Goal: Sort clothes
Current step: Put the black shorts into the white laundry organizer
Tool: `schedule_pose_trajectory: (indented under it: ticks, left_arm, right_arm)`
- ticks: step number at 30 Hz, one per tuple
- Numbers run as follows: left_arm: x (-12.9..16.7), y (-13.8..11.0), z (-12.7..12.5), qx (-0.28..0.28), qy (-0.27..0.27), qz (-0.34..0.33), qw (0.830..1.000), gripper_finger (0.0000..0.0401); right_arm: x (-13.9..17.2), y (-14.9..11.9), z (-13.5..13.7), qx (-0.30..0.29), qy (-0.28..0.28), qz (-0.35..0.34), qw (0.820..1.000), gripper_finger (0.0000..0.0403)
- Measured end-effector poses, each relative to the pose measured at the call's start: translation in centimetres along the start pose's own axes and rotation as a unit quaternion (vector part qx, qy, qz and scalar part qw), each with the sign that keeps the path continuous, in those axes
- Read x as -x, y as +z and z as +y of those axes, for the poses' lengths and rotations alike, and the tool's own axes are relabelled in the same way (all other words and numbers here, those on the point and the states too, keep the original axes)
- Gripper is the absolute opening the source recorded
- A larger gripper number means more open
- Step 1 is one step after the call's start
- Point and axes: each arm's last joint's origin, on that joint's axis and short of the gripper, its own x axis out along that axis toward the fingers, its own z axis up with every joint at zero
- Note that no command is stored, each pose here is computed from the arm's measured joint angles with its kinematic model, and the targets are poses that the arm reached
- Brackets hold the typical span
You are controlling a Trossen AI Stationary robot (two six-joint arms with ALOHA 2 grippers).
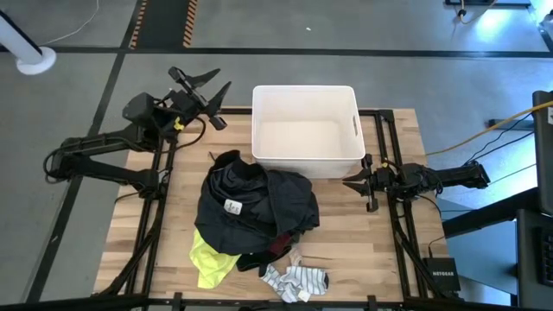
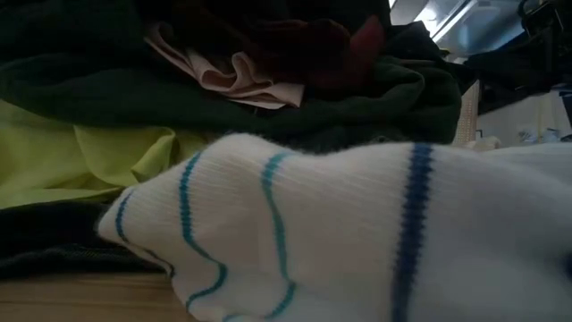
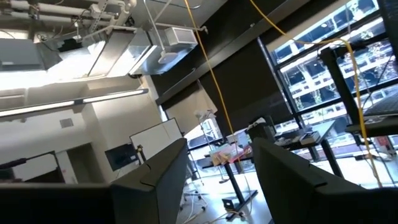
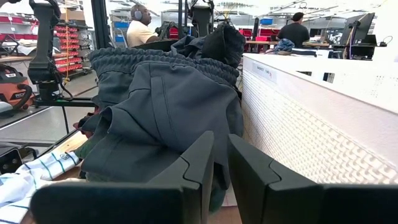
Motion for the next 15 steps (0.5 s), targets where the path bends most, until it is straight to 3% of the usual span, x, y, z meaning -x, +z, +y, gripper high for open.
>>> schedule_pose_trajectory:
  ticks: [10, 15]
  left_arm:
    - [0.0, -0.3, 0.1, 0.055, 0.0, 0.012, 0.998, 0.018]
    - [0.4, -1.4, -0.6, 0.071, -0.04, 0.081, 0.993, 0.018]
  right_arm:
    - [0.0, 0.0, 0.0, 0.0, 0.0, 0.0, 1.0, 0.0065]
    - [0.0, 0.0, 0.0, 0.0, 0.0, 0.0, 1.0, 0.0065]
